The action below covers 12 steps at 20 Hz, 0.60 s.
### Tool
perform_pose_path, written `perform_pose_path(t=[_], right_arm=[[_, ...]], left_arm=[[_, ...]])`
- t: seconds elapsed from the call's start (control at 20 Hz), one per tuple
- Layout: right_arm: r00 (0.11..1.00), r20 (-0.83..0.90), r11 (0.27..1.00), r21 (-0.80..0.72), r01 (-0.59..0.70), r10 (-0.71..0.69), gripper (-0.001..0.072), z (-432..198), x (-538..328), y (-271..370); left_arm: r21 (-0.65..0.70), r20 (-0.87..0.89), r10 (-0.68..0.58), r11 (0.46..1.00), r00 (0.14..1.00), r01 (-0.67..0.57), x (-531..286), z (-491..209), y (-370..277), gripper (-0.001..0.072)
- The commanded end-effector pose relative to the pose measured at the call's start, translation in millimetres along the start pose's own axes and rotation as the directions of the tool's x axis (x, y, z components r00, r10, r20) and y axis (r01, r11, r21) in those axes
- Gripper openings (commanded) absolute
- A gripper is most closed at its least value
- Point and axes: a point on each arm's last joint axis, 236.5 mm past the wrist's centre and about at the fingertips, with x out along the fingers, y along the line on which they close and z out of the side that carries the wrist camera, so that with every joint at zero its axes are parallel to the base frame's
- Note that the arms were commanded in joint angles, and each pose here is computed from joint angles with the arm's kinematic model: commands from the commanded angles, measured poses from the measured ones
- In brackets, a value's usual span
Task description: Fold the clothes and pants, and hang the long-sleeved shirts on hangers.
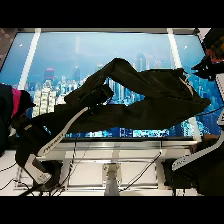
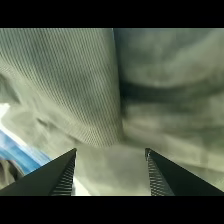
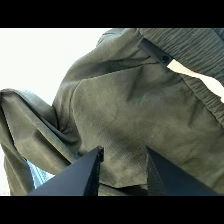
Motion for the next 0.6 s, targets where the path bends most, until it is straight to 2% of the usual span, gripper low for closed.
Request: perform_pose_path(t=[0.0,0.15,0.3,0.35,0.45,0.5,0.55], right_arm=[[1.000,0.000,1.000,0.000,-0.005,0.005,0.0308,0.0,-0.1,1.1],[1.000,0.000,1.000,0.001,-0.005,0.005,0.0308,-0.1,0.0,1.2],[1.000,0.001,1.000,0.000,-0.005,0.005,0.0309,0.1,0.0,1.1],[1.000,0.000,1.000,0.000,-0.005,0.005,0.0308,0.0,0.0,1.1],[1.000,0.000,1.000,0.000,-0.004,0.004,0.0308,0.0,0.0,1.0],[1.000,0.001,1.000,-0.001,-0.004,0.004,0.0308,0.1,0.0,1.0],[1.000,0.001,1.000,-0.007,-0.004,0.004,0.0308,0.1,0.0,0.9]], left_arm=[[0.012,0.014,0.042,0.999,0.999,-0.043,8.5,9.6,3.7,0.0478],[0.023,-0.003,0.100,0.995,0.995,-0.100,17.4,11.7,13.4,0.0478],[0.014,-0.026,0.097,0.995,0.995,-0.096,26.5,10.4,17.8,0.0476],[0.008,-0.032,0.094,0.996,0.995,-0.094,29.3,9.9,19.9,0.0421],[0.004,-0.032,0.094,0.996,0.995,-0.094,30.4,10.2,22.2,0.0173],[0.003,-0.018,0.094,0.996,0.995,-0.094,29.0,12.6,23.0,0.0003],[0.011,0.004,0.095,0.995,0.995,-0.095,25.3,15.7,24.0,0.0010]])
